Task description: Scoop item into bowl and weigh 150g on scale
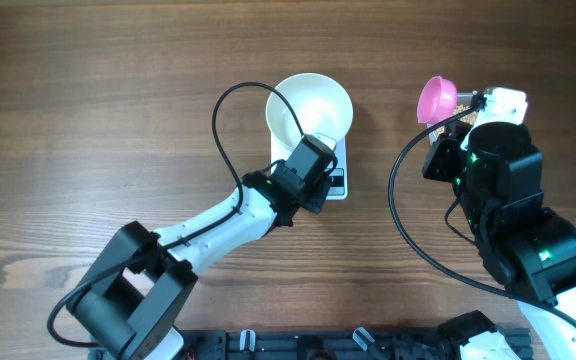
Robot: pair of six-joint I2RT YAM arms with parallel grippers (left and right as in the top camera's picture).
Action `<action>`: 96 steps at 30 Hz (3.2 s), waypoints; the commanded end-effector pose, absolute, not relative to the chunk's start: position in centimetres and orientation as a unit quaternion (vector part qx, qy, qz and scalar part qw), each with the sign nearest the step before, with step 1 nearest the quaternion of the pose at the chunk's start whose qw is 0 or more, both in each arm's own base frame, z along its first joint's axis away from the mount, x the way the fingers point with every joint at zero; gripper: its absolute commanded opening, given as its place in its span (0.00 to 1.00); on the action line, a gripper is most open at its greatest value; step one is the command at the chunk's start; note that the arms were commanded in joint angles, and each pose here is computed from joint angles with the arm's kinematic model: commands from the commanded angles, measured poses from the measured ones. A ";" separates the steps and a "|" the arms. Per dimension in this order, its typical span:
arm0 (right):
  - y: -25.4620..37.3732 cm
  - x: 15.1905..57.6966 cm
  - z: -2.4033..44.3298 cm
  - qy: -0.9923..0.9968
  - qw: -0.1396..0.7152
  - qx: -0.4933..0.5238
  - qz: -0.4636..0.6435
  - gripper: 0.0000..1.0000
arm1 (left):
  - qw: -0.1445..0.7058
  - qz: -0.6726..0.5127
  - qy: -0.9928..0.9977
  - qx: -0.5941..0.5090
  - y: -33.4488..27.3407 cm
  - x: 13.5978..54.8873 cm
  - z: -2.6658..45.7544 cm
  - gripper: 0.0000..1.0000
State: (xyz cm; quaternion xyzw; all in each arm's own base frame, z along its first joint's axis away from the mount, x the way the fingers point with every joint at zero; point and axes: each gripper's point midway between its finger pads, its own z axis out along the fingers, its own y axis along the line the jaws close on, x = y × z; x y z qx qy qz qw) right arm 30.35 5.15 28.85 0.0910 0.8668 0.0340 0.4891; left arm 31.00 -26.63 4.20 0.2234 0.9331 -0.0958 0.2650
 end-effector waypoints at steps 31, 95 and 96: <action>5.2 30.5 30.3 0.859 0.502 0.092 0.044 0.05 | 0.264 -0.047 0.934 0.237 -27.4 32.5 1.9 0.04; 5.2 30.5 30.2 0.860 0.501 0.087 0.040 0.04 | 0.232 -0.050 0.943 0.231 -27.6 31.8 0.3 0.04; 5.2 30.5 30.2 0.860 0.501 0.087 0.040 0.04 | 0.234 -0.040 0.944 0.230 -27.2 31.9 0.3 0.04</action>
